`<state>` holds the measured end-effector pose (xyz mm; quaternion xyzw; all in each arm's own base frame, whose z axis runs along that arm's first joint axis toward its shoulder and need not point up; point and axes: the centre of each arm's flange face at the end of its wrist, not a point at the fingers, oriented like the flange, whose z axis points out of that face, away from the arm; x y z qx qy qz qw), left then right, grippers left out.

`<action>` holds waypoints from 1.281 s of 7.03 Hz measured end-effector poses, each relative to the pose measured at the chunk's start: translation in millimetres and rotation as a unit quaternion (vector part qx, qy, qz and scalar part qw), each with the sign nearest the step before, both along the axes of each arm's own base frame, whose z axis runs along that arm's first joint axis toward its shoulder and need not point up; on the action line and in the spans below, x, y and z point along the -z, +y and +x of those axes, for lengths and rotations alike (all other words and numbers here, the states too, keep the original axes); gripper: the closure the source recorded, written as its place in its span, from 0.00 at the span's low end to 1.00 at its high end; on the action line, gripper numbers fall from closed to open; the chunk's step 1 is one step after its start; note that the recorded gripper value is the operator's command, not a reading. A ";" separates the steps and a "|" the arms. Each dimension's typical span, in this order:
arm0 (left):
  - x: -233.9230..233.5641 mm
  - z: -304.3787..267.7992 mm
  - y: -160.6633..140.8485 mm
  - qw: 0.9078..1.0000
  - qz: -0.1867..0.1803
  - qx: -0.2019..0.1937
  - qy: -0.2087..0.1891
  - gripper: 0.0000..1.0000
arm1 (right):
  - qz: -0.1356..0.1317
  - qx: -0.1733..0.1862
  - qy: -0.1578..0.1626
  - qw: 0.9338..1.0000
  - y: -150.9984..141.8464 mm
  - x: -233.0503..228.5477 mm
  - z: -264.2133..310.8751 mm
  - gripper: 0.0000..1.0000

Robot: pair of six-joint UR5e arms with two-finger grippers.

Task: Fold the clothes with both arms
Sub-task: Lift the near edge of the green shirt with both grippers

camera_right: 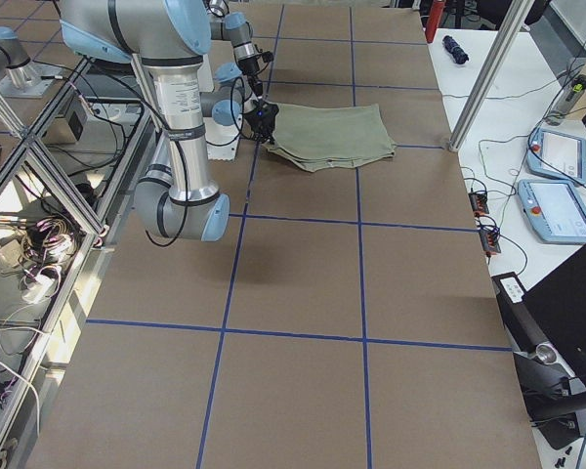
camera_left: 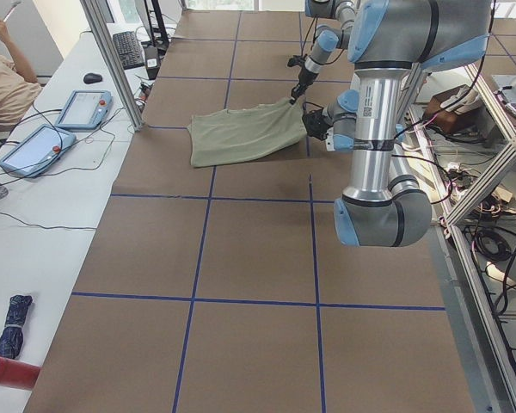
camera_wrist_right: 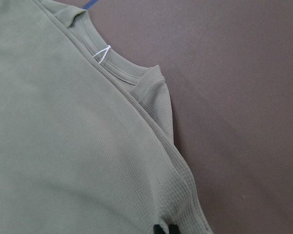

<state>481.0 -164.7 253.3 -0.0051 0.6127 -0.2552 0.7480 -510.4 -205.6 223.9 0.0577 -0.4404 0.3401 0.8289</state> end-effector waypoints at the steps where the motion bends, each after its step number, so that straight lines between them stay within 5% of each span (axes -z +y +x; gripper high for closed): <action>1: 32.4 -32.8 -0.6 1.000 0.000 -0.020 0.002 1.00 | -0.005 0.008 -0.006 1.000 12.3 29.4 30.4 1.00; 5: 96.0 -115.2 -18.0 0.998 0.009 -0.054 -0.009 1.00 | -0.021 0.021 0.001 1.000 21.3 91.7 82.5 1.00; 9: 79.1 -57.7 -96.5 0.993 0.079 -0.009 -0.089 1.00 | 0.002 -0.010 0.024 1.000 -83.3 55.8 14.9 1.00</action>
